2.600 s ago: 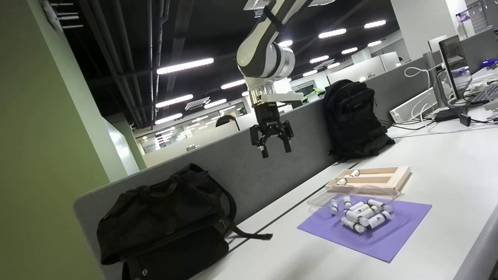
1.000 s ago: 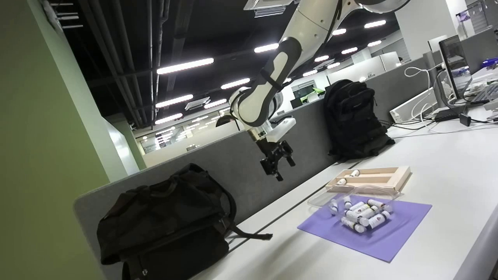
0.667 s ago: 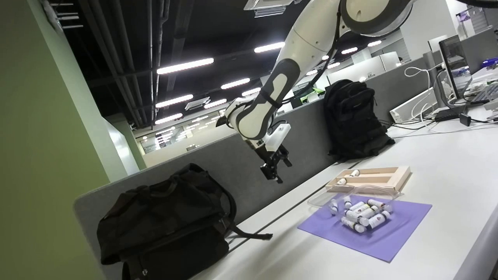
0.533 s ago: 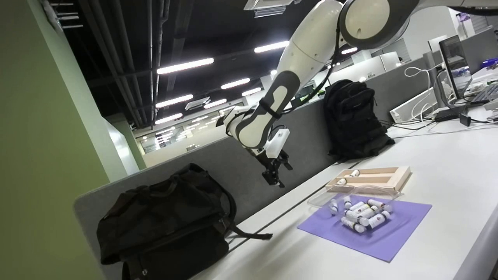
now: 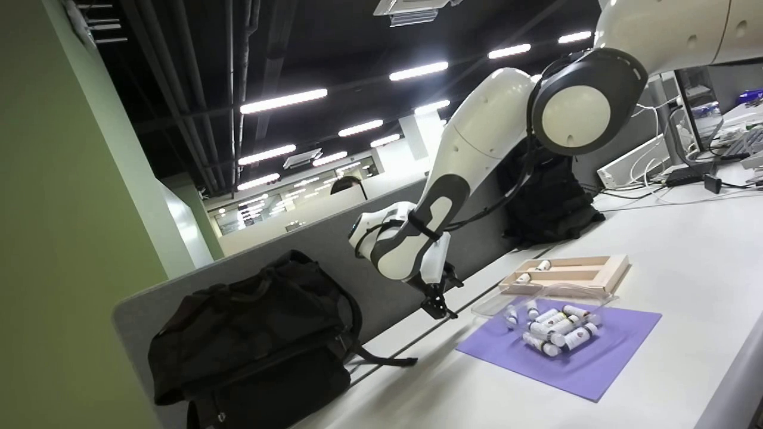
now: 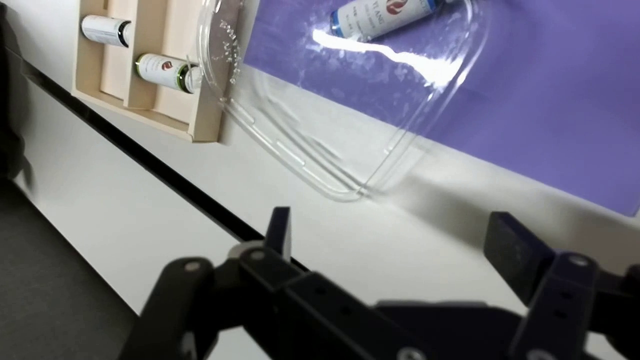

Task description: Close the clear container

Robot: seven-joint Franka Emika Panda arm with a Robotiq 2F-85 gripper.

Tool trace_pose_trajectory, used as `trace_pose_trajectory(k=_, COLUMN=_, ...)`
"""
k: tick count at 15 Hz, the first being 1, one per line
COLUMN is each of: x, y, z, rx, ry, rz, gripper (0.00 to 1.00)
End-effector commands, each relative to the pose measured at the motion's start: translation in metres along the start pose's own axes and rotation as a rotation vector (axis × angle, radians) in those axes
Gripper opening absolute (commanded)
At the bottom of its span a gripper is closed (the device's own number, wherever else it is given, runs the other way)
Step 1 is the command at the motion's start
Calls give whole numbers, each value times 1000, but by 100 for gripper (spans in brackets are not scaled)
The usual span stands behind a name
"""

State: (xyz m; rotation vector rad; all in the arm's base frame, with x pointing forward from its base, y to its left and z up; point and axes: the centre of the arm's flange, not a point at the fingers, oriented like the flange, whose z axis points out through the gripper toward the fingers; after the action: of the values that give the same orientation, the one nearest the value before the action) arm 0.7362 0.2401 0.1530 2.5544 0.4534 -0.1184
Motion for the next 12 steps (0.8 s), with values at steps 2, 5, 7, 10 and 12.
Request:
trace_pose_trajectory(k=2, x=40, y=-1, z=9, rx=-35, ry=9, rz=-12, gripper=100)
trace_pose_trajectory(k=5, x=39, y=-1, z=14, rx=-46, ry=0, rz=-20, gripper=100)
trace_pose_trajectory(k=7, x=37, y=0, z=17, rx=-44, ry=-4, rz=-16, gripper=100)
trace_pose_trajectory(k=10, x=35, y=0, z=23, rx=-31, ry=-13, rz=-12, gripper=100)
trace_pose_trajectory(k=12, x=34, y=0, z=27, rx=-15, ry=-23, rz=-9, gripper=100)
